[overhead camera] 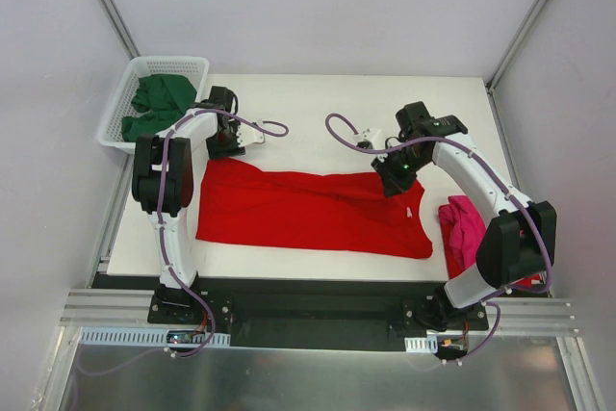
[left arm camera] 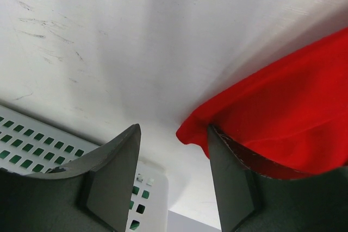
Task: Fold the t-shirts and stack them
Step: Grap the side of the flattened tshirt furthest away from the robot with both arms
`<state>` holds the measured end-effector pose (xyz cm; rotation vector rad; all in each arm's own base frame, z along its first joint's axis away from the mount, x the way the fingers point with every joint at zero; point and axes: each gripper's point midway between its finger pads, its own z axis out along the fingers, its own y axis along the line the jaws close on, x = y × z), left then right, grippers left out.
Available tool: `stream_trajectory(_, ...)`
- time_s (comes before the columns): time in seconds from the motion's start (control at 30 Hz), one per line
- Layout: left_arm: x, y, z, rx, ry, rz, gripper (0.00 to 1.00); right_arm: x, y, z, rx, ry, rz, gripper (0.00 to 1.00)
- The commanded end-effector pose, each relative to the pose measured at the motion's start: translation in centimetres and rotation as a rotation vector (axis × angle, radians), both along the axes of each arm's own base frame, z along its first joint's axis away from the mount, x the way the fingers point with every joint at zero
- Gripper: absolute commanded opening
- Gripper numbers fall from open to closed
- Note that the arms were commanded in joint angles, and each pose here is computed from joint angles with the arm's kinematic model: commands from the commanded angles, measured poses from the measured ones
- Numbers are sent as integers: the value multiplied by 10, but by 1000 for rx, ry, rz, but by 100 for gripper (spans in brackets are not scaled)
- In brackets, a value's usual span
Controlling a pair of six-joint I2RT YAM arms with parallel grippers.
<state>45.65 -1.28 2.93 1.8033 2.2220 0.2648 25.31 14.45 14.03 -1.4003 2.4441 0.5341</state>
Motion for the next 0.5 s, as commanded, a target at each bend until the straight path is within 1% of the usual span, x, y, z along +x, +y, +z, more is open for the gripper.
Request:
stream_trajectory(0.0, 6, 0, 34, 22, -55, -26, 52, 2, 10, 14, 46, -14, 19, 1)
stream_trajectory(0.3, 13, 3, 45, 40, -86, -12, 52, 0, 9, 14, 47, -10, 22, 1)
stream_trajectory(0.47, 13, 3, 35, 35, -66, -7, 51, -1, 9, 15, 48, -7, 21, 1)
